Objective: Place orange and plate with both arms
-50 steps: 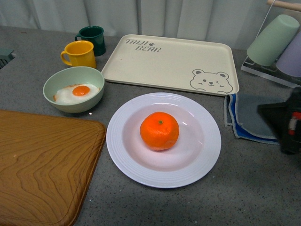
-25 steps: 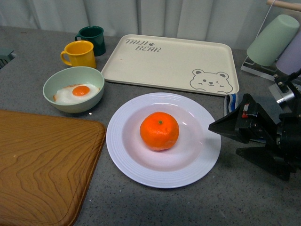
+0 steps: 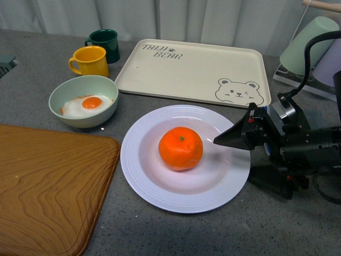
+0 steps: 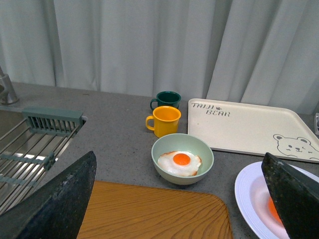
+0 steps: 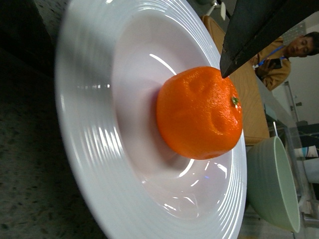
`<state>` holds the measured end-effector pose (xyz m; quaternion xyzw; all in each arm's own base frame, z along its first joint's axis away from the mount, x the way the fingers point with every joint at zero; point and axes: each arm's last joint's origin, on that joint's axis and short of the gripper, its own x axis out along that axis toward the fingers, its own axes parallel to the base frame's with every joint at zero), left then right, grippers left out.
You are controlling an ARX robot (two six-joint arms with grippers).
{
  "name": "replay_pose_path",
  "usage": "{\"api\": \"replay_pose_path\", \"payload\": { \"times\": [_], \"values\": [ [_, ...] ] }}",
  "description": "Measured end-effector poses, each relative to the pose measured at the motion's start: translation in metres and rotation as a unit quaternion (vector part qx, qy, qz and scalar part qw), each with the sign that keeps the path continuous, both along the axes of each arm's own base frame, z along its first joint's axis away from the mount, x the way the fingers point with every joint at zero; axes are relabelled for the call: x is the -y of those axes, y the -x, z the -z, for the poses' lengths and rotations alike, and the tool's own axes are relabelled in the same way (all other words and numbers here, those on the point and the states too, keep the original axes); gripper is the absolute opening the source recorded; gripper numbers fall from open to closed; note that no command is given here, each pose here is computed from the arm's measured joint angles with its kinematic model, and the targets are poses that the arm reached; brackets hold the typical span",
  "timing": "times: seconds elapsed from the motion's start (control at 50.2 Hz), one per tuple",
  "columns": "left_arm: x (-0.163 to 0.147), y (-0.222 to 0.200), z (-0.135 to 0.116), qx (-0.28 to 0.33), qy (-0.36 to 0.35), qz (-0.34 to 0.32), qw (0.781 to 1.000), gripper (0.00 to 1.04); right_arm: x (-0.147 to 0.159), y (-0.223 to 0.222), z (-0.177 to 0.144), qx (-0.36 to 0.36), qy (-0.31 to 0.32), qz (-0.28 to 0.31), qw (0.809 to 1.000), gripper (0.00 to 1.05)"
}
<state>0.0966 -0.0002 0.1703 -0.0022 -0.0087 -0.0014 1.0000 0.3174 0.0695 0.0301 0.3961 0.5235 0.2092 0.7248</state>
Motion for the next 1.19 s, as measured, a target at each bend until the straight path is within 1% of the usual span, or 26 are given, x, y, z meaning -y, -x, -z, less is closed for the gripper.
{"api": "replay_pose_path", "payload": {
  "times": [0.1,0.139,0.299,0.319,0.398,0.478,0.538,0.597,0.637,0.737,0.896,0.976,1.095,1.195],
  "values": [
    [0.000,0.000,0.000,0.000,0.000,0.000,1.000,0.98,-0.002,-0.006,0.003,-0.012,0.000,0.001,1.000,0.95],
    [0.000,0.000,0.000,0.000,0.000,0.000,1.000,0.98,-0.003,-0.007,0.004,-0.019,0.002,0.002,1.000,0.93],
    [0.000,0.000,0.000,0.000,0.000,0.000,1.000,0.98,-0.003,-0.009,0.010,-0.039,0.008,0.004,0.999,0.71],
    [0.000,0.000,0.000,0.000,0.000,0.000,1.000,0.98,-0.003,-0.009,0.011,-0.043,0.009,0.005,0.999,0.65],
    [0.000,0.000,0.000,0.000,0.000,0.000,1.000,0.98,-0.003,-0.010,0.014,-0.054,0.015,0.007,0.998,0.51],
    [0.000,0.000,0.000,0.000,0.000,0.000,1.000,0.98,-0.003,-0.011,0.017,-0.064,0.019,0.009,0.998,0.39],
    [0.000,0.000,0.000,0.000,0.000,0.000,1.000,0.98,-0.003,-0.011,0.021,-0.073,0.022,0.010,0.997,0.24],
    [0.000,0.000,0.000,0.000,0.000,0.000,1.000,0.98,-0.003,-0.011,0.023,-0.079,0.017,0.007,0.997,0.15],
    [0.000,0.000,0.000,0.000,0.000,0.000,1.000,0.98,-0.003,-0.012,0.022,-0.078,0.012,0.003,0.997,0.10],
    [0.000,0.000,0.000,0.000,0.000,0.000,1.000,0.98,-0.002,-0.015,0.019,-0.071,-0.003,-0.004,0.997,0.04],
    [0.000,0.000,0.000,0.000,0.000,0.000,1.000,0.98,0.000,-0.013,0.018,-0.047,-0.010,0.003,0.999,0.04],
    [0.000,0.000,0.000,0.000,0.000,0.000,1.000,0.98,0.003,-0.013,0.016,-0.032,-0.016,0.014,0.999,0.04],
    [0.000,0.000,0.000,0.000,0.000,0.000,1.000,0.98,0.013,-0.019,0.008,-0.004,-0.028,0.052,0.998,0.04],
    [0.000,0.000,0.000,0.000,0.000,0.000,1.000,0.98,0.019,-0.025,0.001,0.013,-0.041,0.072,0.996,0.04]
  ]
}}
